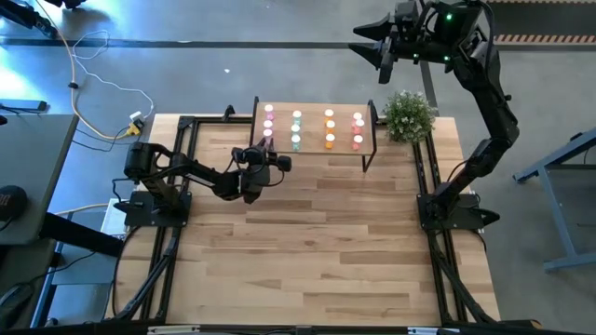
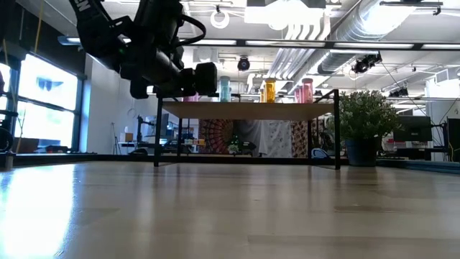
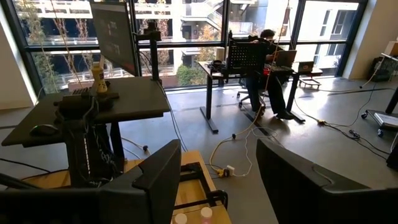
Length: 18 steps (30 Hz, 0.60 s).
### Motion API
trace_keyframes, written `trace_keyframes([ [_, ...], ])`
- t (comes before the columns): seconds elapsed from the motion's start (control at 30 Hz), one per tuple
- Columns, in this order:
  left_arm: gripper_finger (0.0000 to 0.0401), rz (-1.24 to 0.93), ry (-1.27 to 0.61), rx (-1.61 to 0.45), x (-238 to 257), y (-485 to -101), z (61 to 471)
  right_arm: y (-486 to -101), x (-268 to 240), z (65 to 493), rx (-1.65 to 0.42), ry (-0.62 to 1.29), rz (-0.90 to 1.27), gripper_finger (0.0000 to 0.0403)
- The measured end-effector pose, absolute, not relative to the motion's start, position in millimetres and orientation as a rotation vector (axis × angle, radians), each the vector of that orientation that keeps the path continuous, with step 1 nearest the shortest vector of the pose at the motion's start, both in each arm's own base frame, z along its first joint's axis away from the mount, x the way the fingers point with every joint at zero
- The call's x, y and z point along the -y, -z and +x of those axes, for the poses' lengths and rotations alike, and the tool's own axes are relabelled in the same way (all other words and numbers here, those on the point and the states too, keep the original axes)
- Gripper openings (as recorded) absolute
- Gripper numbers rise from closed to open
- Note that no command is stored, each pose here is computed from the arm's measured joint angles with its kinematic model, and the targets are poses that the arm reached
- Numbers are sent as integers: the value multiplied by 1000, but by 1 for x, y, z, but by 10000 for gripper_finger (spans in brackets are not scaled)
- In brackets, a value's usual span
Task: Pick and place medicine bottles onto shelf by color
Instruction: Put the violet pill bottle on the shelf aligned with the other violet pill bottles
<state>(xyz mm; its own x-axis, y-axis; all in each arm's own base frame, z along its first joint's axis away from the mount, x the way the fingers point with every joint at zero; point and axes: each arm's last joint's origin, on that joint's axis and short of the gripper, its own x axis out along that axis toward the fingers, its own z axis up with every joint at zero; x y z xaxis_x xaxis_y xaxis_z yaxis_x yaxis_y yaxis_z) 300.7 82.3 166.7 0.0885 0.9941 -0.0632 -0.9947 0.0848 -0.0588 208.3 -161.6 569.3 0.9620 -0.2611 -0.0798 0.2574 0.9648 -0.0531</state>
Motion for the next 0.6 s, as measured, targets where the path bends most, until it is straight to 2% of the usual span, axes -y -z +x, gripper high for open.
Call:
trace_keyframes([
  [0.4, 150, -115, -1477, 7, -82, -166, 301, -569, 162, 208, -87, 262, -46, 201],
  [0.6, 164, -98, -1476, 0, -83, -169, 303, -569, 162, 208, -88, 262, -49, 201],
])
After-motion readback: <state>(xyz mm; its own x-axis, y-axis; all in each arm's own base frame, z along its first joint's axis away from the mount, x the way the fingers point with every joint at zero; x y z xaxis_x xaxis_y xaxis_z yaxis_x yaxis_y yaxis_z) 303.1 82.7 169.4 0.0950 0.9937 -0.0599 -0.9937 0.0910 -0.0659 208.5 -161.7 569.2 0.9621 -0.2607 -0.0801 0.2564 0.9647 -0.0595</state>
